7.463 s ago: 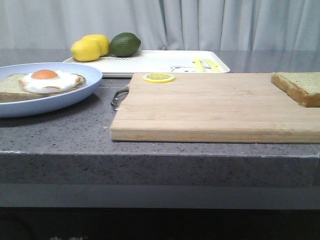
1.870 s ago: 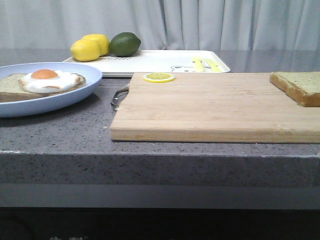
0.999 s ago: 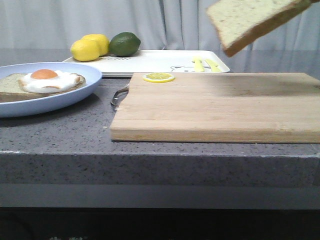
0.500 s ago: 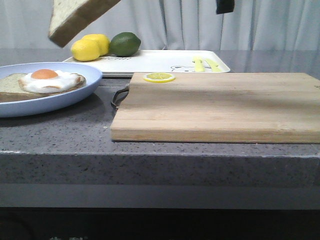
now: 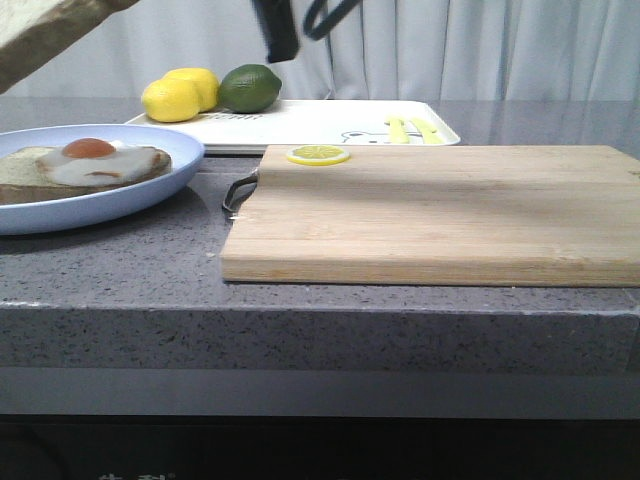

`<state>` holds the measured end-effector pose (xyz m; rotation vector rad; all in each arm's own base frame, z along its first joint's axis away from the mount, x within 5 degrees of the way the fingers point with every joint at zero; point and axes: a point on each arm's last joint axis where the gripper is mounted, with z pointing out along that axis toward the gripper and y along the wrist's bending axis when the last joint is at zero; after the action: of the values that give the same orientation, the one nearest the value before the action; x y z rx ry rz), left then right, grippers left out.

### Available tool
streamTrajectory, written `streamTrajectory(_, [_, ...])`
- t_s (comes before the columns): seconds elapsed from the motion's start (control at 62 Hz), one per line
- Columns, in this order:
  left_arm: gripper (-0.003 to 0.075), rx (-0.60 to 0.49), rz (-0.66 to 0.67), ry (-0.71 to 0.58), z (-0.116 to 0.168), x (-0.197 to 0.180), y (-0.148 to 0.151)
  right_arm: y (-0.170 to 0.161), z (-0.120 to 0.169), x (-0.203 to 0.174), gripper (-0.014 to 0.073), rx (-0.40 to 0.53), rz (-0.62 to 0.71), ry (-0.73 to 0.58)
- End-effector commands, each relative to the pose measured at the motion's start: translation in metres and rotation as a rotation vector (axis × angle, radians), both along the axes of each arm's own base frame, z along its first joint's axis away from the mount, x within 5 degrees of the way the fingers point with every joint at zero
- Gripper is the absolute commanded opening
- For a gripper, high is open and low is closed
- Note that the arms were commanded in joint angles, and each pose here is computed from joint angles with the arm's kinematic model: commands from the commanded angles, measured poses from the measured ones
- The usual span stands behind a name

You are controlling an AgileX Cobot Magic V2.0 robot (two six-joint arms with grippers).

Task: Place bread and move sandwich to tray
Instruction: 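Lift the bread and carry it over the egg on the blue plate, then lay the bread on top of the egg and open the right gripper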

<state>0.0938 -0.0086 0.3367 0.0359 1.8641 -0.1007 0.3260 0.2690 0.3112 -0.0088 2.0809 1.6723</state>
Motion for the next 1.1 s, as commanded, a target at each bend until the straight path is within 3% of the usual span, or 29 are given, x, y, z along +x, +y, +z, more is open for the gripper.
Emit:
streamTrajectory(0.0, [0.0417, -0.011, 0.002, -0.094, 0.015, 0.002, 0.000, 0.008, 0.038, 0.001, -0.0029, 0.189, -0.011, 0.029])
streamTrajectory(0.226, [0.0417, -0.011, 0.002, -0.094, 0.015, 0.002, 0.000, 0.032, 0.024, 0.016, -0.0029, 0.193, -0.036, 0.103])
streamTrajectory(0.5, [0.0417, -0.011, 0.002, -0.094, 0.015, 0.002, 0.000, 0.032, 0.014, 0.028, -0.0029, 0.163, -0.133, 0.144])
streamTrajectory(1.08, [0.0417, -0.012, 0.002, -0.098, 0.016, 0.002, 0.000, 0.042, -0.017, 0.034, -0.0029, 0.165, -0.088, 0.254])
